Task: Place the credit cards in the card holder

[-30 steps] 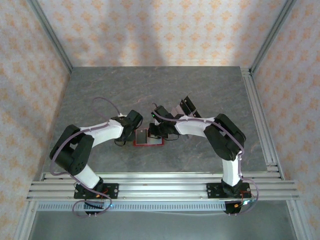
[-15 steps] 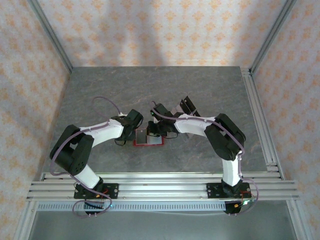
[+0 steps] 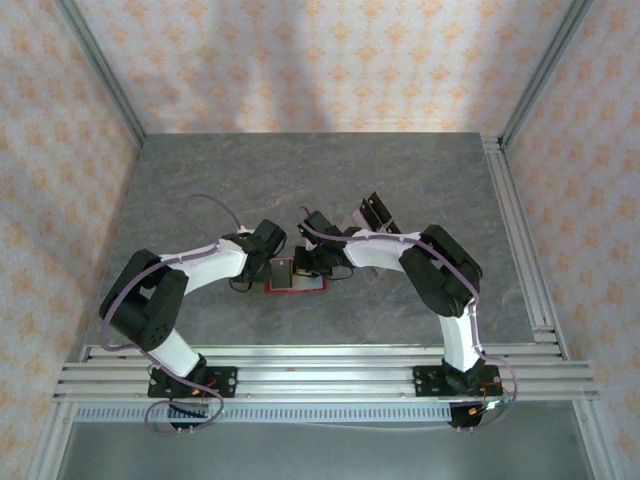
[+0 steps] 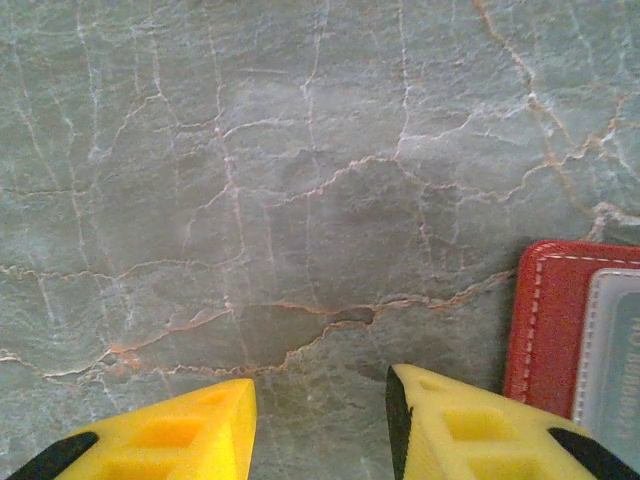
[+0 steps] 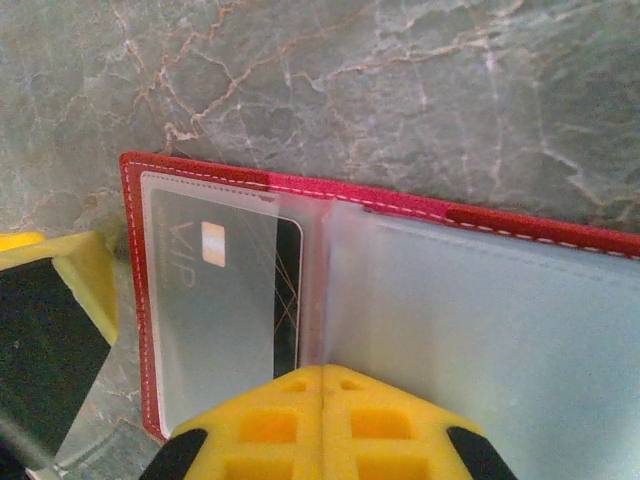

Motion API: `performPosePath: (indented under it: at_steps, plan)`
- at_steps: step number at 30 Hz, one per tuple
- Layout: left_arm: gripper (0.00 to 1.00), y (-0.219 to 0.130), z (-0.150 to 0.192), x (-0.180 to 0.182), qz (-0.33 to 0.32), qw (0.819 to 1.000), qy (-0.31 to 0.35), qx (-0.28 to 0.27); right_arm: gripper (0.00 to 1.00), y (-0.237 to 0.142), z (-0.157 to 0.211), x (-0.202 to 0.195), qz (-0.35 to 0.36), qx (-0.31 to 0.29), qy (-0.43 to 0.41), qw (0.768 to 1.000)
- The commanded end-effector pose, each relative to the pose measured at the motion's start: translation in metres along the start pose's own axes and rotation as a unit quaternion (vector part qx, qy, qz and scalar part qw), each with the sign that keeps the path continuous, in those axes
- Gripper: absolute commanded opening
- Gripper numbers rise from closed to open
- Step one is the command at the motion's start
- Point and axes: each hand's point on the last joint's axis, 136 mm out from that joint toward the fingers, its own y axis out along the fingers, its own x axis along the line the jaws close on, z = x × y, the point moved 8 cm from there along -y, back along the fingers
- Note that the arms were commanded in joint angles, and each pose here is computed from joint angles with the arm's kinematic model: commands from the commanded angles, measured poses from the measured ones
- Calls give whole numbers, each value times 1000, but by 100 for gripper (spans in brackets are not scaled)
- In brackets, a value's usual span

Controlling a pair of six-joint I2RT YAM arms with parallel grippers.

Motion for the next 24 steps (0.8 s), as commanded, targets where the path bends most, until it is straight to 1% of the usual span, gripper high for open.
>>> performPosePath:
  at_steps: [1, 7, 11, 19, 24]
  plan:
    - [39, 6, 6, 3, -5, 1000, 3, 9, 0, 7, -1, 7, -2, 2, 0, 1000]
    - [39, 9, 10, 3, -1, 1000, -1, 11, 0, 13, -1, 11, -11, 9, 1, 1000]
    - [39, 10, 11, 3, 1, 1000, -3, 13, 0, 8, -2, 14, -15, 6, -1, 1000]
    - [39, 2, 5, 2, 1, 1000, -5, 6, 0, -27, -3, 25, -33, -25, -9, 999]
    - [40, -11, -6, 3, 4, 1000, -10, -9, 5, -50, -2, 21, -26, -41, -14, 999]
